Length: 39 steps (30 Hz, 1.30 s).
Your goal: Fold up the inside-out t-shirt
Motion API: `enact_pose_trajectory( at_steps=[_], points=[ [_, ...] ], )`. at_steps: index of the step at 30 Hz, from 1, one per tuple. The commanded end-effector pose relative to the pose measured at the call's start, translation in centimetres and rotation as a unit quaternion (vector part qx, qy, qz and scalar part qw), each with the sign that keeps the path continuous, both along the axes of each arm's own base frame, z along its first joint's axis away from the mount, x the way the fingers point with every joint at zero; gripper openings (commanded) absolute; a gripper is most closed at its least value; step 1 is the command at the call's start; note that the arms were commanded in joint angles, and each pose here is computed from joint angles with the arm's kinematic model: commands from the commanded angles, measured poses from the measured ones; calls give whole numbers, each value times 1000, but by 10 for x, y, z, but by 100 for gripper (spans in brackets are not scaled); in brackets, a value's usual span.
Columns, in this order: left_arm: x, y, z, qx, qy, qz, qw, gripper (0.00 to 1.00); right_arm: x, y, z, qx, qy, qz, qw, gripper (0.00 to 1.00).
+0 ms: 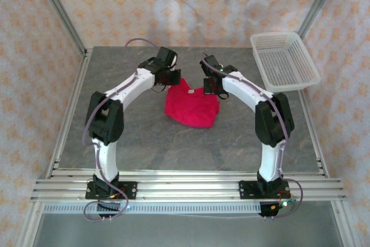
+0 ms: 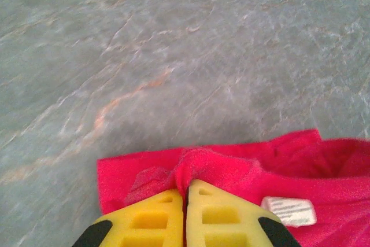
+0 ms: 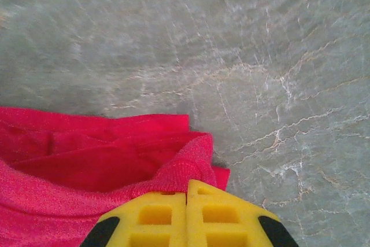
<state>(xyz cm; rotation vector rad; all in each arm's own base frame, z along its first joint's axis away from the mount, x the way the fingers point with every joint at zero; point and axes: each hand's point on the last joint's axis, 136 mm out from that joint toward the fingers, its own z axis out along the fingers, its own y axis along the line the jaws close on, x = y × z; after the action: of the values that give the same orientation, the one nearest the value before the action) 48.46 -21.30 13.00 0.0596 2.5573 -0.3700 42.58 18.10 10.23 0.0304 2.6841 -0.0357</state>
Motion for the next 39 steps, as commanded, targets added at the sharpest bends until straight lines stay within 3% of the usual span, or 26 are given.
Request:
enact_pose_trajectory(
  at_steps=[1, 4, 7, 8, 10, 13, 16, 20, 23, 27, 32, 35, 39],
  points=[
    [10, 8, -47, 29, 44, 18, 998, 8, 9, -16, -30, -17, 12, -37, 999, 0],
    [22, 12, -66, 22, 59, 25, 998, 12, 21, -22, -41, -28, 19, -54, 998, 0],
    [29, 20, -61, 29, 50, 36, 998, 43, 23, -18, -38, -23, 29, -51, 998, 6],
    [31, 25, -53, 28, 46, 41, 998, 57, 22, -17, -33, -18, 28, -50, 998, 16],
    [31, 33, -31, 30, 30, 48, 998, 68, 16, -21, -17, -16, 25, -57, 998, 31],
    [21, 42, 11, 32, 2, 62, 998, 69, 0, -32, 10, -20, 19, -78, 997, 49],
    [-3, 43, 42, 25, -20, 71, 997, 70, -22, -19, 22, 54, 19, -96, 994, 49],
    [-40, 15, 52, -102, -26, 64, 992, 70, -43, 39, 19, 279, 21, -125, 952, 38],
    [-57, -9, 37, -201, -9, 61, 978, 67, -48, 52, 4, 353, 25, -162, 921, 31],
    [-63, -34, -5, -227, 33, 48, 972, 67, -58, 26, -51, 261, 64, -201, 942, 25],
    [-55, -13, -58, -196, 59, 89, 975, 67, -66, 6, -102, 192, 97, -216, 952, 24],
    [-55, -8, -70, -189, 72, 92, 975, 68, -66, 2, -107, 174, 97, -211, 957, 24],
    [-57, -1, -52, -170, 56, 85, 980, 70, -59, -2, -93, 146, 85, -182, 969, 24]
  ],
)
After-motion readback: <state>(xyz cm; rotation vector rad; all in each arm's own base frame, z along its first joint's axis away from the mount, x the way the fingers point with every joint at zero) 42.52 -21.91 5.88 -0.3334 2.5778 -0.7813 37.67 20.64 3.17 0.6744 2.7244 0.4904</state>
